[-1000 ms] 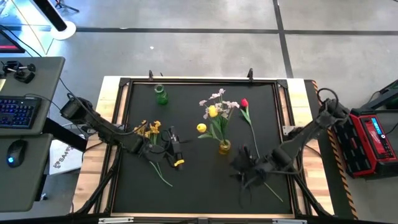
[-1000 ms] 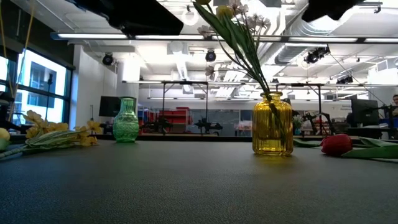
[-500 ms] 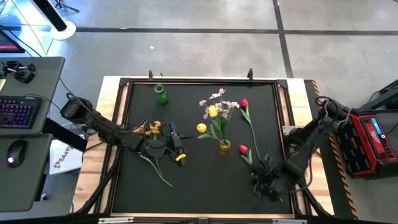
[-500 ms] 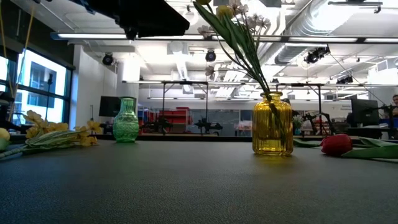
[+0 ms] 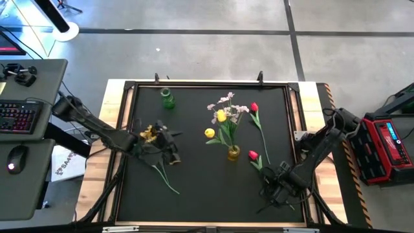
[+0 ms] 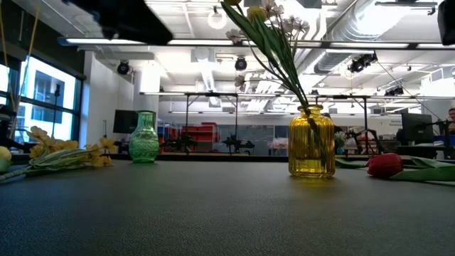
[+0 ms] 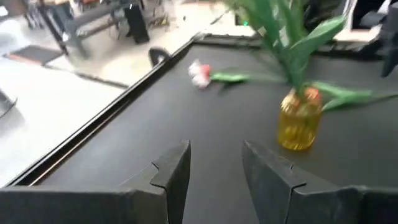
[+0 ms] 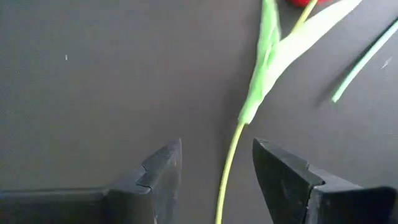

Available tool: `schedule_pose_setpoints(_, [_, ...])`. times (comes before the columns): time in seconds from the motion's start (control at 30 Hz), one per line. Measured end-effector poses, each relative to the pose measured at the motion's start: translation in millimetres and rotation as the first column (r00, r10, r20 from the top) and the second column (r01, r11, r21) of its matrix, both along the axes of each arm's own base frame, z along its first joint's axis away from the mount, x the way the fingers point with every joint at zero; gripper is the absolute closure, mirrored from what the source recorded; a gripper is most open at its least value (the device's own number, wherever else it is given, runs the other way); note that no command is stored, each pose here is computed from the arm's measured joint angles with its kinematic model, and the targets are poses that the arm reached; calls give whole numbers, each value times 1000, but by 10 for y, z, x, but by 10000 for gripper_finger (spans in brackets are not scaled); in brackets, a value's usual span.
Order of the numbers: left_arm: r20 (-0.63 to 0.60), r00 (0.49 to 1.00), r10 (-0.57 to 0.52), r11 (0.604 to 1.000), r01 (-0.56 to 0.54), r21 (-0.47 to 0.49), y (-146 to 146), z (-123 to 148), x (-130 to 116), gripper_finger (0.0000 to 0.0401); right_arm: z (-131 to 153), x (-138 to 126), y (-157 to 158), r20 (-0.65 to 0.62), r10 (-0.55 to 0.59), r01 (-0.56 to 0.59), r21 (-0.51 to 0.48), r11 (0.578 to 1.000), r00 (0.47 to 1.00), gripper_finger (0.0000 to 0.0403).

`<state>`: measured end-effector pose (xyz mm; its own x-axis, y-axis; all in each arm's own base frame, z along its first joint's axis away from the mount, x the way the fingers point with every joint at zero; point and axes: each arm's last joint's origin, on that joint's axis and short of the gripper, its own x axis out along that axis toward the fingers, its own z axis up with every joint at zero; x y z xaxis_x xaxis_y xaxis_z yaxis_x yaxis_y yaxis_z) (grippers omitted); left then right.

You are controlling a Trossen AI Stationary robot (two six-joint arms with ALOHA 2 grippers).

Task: Sort flowers into vase by color
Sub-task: Put the bottom red tulip into the green vase

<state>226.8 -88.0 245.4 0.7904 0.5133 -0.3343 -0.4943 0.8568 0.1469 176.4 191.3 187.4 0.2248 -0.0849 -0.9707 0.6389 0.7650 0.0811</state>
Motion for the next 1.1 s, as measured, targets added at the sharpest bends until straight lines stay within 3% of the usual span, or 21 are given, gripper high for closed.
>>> schedule_pose_setpoints(0.27, [-117, 987, 112, 990, -121, -76, 138, -74, -309, 270, -62, 55, 27, 25, -3, 3, -11, 1000, 1000, 243])
schedule_pose_setpoints(0.53, [-97, 989, 116, 990, -123, -75, 97, -259, -224, 270, -213, 202, -124, -69, -70, 65, -73, 995, 995, 254])
schedule_pose_setpoints(0.67, [-99, 988, 122, 988, -130, -79, 89, -316, -209, 270, -302, 267, -196, -164, -48, 37, -72, 997, 985, 254])
schedule_pose_setpoints(0.87, [-107, 987, 117, 989, -126, -82, 68, -360, -170, 270, -349, 375, -296, -194, -18, 5, -65, 998, 981, 258])
schedule_pose_setpoints(1.1, [-123, 986, 110, 989, -120, -82, 54, -401, -147, 270, -350, 436, -380, -216, 9, -20, -47, 999, 976, 295])
